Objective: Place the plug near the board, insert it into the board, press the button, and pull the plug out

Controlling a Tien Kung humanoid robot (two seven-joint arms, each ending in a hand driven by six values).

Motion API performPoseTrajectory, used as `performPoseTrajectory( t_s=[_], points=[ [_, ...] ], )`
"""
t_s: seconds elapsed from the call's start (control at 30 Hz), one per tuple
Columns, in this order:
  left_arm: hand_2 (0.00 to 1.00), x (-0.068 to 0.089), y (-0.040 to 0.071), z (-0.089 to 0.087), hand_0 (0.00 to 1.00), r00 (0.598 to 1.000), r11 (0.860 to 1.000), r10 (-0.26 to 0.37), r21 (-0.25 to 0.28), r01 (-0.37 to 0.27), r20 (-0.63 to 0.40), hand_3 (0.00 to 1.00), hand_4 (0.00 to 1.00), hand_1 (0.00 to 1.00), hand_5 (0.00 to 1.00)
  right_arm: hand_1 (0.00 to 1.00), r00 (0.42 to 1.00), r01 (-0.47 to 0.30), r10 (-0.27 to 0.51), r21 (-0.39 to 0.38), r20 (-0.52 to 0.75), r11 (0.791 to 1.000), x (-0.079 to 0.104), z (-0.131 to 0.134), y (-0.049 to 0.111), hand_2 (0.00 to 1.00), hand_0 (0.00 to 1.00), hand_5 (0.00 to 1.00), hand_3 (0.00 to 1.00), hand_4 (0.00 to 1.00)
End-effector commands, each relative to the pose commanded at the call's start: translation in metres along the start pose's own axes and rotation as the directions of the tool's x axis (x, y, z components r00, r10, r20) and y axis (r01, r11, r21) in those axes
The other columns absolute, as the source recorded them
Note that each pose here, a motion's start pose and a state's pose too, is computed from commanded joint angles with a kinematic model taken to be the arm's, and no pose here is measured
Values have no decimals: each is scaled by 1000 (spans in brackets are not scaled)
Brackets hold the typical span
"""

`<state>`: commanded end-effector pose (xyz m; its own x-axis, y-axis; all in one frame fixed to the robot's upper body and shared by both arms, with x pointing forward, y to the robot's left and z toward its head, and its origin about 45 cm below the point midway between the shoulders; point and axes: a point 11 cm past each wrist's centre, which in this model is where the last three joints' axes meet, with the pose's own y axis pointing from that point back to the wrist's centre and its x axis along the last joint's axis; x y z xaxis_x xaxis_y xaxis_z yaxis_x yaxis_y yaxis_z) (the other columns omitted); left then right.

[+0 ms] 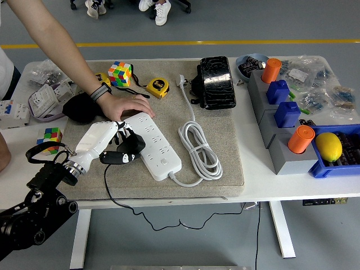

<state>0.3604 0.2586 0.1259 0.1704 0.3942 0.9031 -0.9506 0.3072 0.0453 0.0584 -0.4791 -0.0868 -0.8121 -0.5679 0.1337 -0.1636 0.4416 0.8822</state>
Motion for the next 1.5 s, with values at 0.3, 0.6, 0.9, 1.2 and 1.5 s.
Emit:
performPoseTrajectory(
  t_s=[0.3, 0.6, 0.9, 1.2, 1.5],
  points=[
    [551, 1, -1, -2, 341, 1000, 1000, -2, 22, 2, -8, 628, 998, 541, 550, 592, 1000, -1, 1, -2, -1, 1000, 0, 1, 0, 552, 495, 378, 510, 860],
    [559, 1, -1, -2, 359, 1000, 1000, -2, 24, 2, -6, 640, 998, 551, 584, 592, 1000, 0, 0, 0, -2, 1000, 0, 0, 0, 552, 495, 378, 510, 861],
    [572, 10, 5, 4, 408, 996, 999, 50, 2, -50, -75, 637, 998, 575, 614, 592, 1000, 1, -1, 2, 0, 1000, 0, 0, 0, 551, 495, 374, 510, 860],
    [646, 11, 30, 20, 559, 982, 986, 109, -109, -126, -153, 654, 998, 653, 602, 593, 1000, -1, 1, 0, 1, 1000, 0, 2, 0, 551, 494, 372, 510, 860],
    [762, -4, 42, 17, 707, 990, 992, 64, -97, -76, -124, 734, 998, 759, 600, 592, 1000, 2, -2, 12, 6, 1000, -1, -1, 0, 551, 496, 372, 510, 860]
  ],
)
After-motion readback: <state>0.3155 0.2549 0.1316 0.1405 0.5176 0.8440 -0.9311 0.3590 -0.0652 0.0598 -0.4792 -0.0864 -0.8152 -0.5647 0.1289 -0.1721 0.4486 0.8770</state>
